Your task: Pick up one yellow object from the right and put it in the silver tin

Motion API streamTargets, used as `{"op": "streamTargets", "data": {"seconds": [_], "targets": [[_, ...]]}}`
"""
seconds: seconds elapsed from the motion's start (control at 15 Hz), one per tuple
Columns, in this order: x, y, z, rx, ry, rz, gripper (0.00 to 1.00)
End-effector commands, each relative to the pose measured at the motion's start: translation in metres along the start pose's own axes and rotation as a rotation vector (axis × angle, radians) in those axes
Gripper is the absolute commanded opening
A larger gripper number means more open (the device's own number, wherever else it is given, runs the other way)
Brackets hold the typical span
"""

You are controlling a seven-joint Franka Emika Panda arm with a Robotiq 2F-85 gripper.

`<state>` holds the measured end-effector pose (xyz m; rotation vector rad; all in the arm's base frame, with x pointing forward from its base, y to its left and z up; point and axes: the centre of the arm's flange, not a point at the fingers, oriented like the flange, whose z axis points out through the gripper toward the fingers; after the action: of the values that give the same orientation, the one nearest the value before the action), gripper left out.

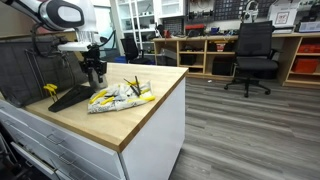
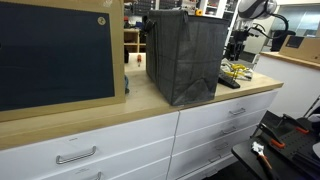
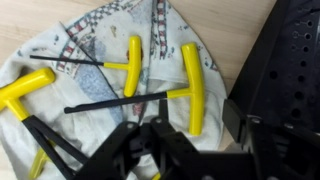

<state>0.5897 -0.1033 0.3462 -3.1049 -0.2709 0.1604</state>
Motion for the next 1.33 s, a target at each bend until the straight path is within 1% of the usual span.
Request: {"op": "streamTargets", "data": {"seconds": [0.0, 0.07, 0.13, 0.33, 0.73, 0.93, 1.0, 1.27], "targets": [[0.003, 0.010, 0.005, -0.016, -0.051, 0.070, 0.91], [0.002, 0.014, 0.009, -0.021, -0.067, 0.088, 0.98], [0.000, 0.018, 0.013, -0.015, -0.093, 0.083, 1.00], [-0.005, 0.030, 0.023, -0.037, -0.156, 0.090, 1.00], [-0.014, 0.049, 0.036, -0.027, -0.244, 0.248, 1.00], [-0.012, 0.055, 0.047, -0.048, -0.259, 0.298, 1.00], [-0.011, 0.059, 0.054, -0.041, -0.271, 0.300, 1.00], [-0.007, 0.061, 0.073, -0.072, -0.290, 0.297, 1.00]]}}
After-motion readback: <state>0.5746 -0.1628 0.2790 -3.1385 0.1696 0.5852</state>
